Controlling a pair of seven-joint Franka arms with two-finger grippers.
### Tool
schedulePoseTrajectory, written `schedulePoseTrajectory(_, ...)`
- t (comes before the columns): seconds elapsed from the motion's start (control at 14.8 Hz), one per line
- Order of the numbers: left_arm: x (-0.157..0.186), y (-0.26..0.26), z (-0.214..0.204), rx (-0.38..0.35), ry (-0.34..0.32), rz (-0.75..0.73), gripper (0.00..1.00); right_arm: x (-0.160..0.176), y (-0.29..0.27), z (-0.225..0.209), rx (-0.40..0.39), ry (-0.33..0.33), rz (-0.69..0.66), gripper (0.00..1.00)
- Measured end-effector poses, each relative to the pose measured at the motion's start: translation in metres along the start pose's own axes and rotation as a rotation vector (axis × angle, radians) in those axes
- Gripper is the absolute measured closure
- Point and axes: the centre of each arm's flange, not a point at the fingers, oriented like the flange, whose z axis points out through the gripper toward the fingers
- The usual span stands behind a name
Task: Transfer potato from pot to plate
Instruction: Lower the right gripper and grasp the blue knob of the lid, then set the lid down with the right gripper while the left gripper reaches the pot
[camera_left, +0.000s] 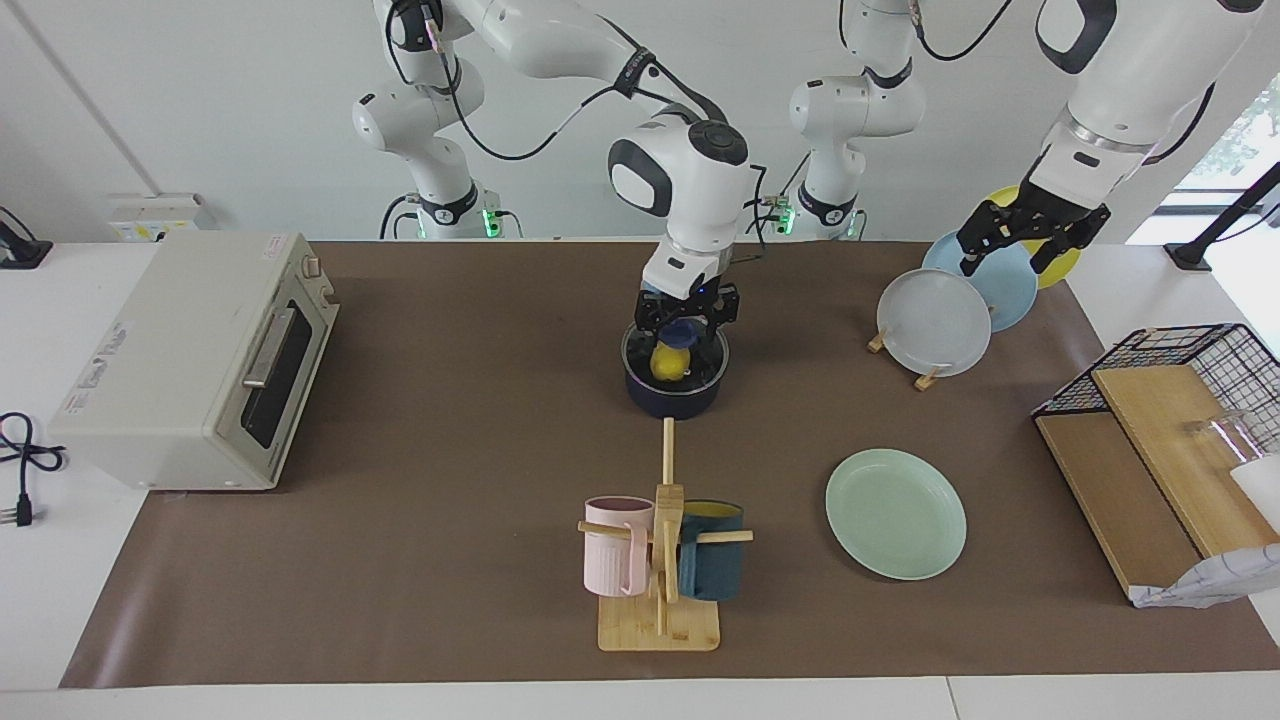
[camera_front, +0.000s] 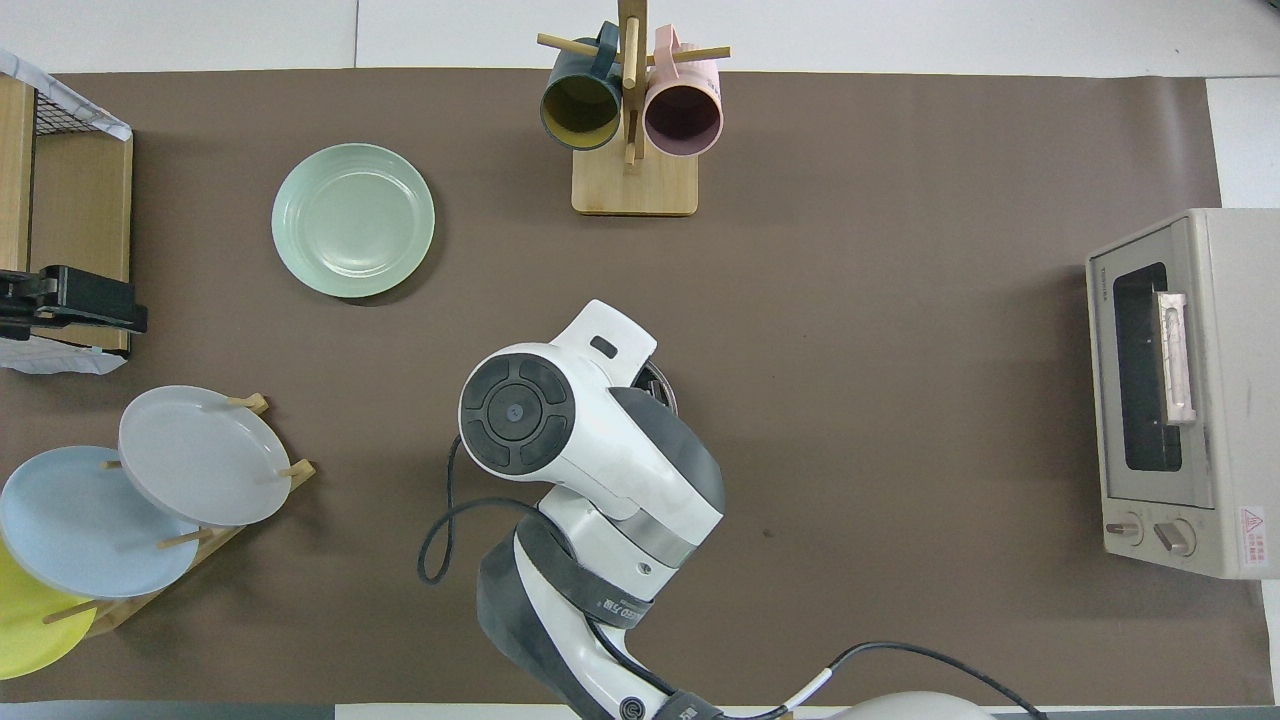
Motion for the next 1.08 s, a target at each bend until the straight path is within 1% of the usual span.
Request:
schedulePoseTrajectory(0.07, 0.000, 0.000, 0.000, 0.000, 0.000, 0.000, 0.00, 0.000, 0.000, 0.000, -0.001, -0.001, 0.000, 0.13)
schedulePoseTrajectory(0.34, 0.000, 0.000, 0.000, 0.000, 0.000, 0.000, 0.00, -0.002, 0.001, 0.003, -0.004, -0.006, -0.001, 0.15)
schedulePoseTrajectory(0.4, 0.000, 0.000, 0.000, 0.000, 0.000, 0.001, 0.00, -0.003, 0.001, 0.003, -0.005, -0.006, -0.001, 0.22)
schedulePoseTrajectory(0.47, 0.000, 0.001, 0.000, 0.000, 0.000, 0.002, 0.00, -0.003, 0.002, 0.003, -0.005, -0.007, -0.001, 0.22)
schedulePoseTrajectory(0.54, 0.000, 0.003, 0.000, 0.000, 0.000, 0.005, 0.00, -0.003, 0.002, 0.002, -0.005, -0.006, -0.001, 0.30)
schedulePoseTrajectory(0.61, 0.000, 0.005, 0.000, 0.001, 0.000, 0.010, 0.00, -0.003, 0.002, 0.001, -0.004, -0.005, -0.001, 0.34)
schedulePoseTrajectory(0.94, 0.000, 0.018, -0.001, 0.001, 0.010, 0.033, 0.00, -0.001, 0.006, 0.000, -0.003, -0.003, 0.005, 0.34)
schedulePoseTrajectory(1.08, 0.002, 0.029, -0.002, 0.000, 0.031, 0.052, 0.00, 0.003, 0.012, -0.009, 0.004, 0.007, 0.017, 0.34)
